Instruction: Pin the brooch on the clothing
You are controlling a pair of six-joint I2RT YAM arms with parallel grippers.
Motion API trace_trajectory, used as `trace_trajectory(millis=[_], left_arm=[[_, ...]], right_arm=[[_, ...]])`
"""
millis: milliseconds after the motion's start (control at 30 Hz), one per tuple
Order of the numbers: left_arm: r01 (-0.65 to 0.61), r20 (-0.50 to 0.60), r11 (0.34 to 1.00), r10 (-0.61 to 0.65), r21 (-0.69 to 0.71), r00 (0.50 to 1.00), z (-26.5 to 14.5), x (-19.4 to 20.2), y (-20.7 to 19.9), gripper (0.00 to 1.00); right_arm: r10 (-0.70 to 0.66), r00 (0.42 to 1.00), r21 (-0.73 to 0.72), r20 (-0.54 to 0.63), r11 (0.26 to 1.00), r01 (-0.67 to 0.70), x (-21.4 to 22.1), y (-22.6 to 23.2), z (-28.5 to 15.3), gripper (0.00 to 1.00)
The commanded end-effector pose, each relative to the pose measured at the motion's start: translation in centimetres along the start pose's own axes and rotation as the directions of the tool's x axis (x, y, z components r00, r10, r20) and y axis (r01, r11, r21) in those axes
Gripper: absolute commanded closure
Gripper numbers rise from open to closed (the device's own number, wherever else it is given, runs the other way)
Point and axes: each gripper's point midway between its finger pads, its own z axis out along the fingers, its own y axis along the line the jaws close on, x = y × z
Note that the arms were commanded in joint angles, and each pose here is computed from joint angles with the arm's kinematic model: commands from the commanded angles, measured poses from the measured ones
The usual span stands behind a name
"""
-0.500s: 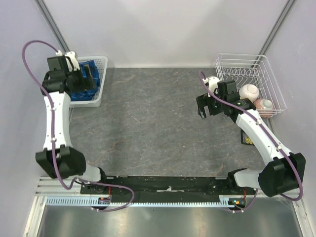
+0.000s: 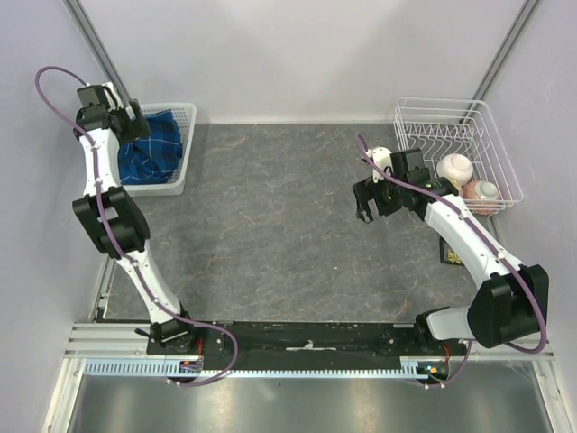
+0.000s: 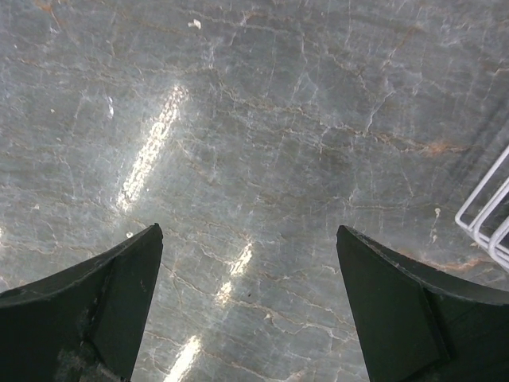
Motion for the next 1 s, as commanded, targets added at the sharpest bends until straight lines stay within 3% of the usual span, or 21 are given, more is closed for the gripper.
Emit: trace_trajectory(millis=[0, 200, 433, 533, 567, 600, 767, 900, 967], left_arm=[[-0.053, 0.074, 0.997, 0.048, 0.059, 0.996, 3.3, -2.2, 0.3, 0.01], [-0.05, -0.041, 0.997, 0.052, 0.052, 0.998, 9.8, 2.9, 1.1, 0.01], [-0.088, -0.137, 0.99, 0.103, 0.111, 0.985, 13.7, 7.5, -0.2, 0.03], [-0.108, -0.136, 0.98, 0.131, 0.167, 0.982, 13.2, 6.8, -1.0, 0.55], [-0.111, -0.116, 0.976, 0.134, 0.187, 0.984, 12.2, 5.5, -1.5, 0.92], [-0.108, -0.096, 0.958, 0.138, 0.267, 0.986, 11.0, 4.6, -2.9, 0.98], [-0.144, 0.09, 0.912, 0.119, 0.383, 0.989, 1.9, -2.8, -6.6, 0.98], [-0.234, 0.311, 0.879, 0.104, 0.416, 0.945, -9.4, -9.6, -9.3, 0.98], [-0.246, 0.36, 0.858, 0.077, 0.452, 0.93, -13.4, -11.0, -10.9, 0.98]], right_arm=[[-0.013, 1.0, -0.025, -0.022, 1.0, 0.012, 0.8, 0.3, 0.9, 0.02], [-0.014, 0.999, -0.017, -0.048, 1.0, 0.013, 1.1, -0.1, 1.7, 0.02], [-0.021, 0.998, -0.002, -0.064, 1.0, 0.021, 1.4, -0.5, 2.0, 0.02], [-0.027, 0.998, 0.01, -0.062, 1.0, 0.028, 1.4, -0.7, 1.7, 0.02], [-0.031, 0.998, 0.017, -0.061, 0.999, 0.032, 1.4, -0.8, 1.6, 0.02], [-0.033, 0.998, 0.025, -0.058, 0.999, 0.035, 1.3, -0.9, 1.5, 0.02], [-0.056, 0.997, 0.017, -0.044, 0.998, 0.057, 1.1, -0.7, 0.9, 0.02], [-0.062, 0.998, 0.005, -0.032, 0.998, 0.063, 0.7, -0.4, 0.2, 0.02], [-0.065, 0.998, 0.007, -0.016, 0.998, 0.065, 0.2, -0.3, -0.4, 0.02]])
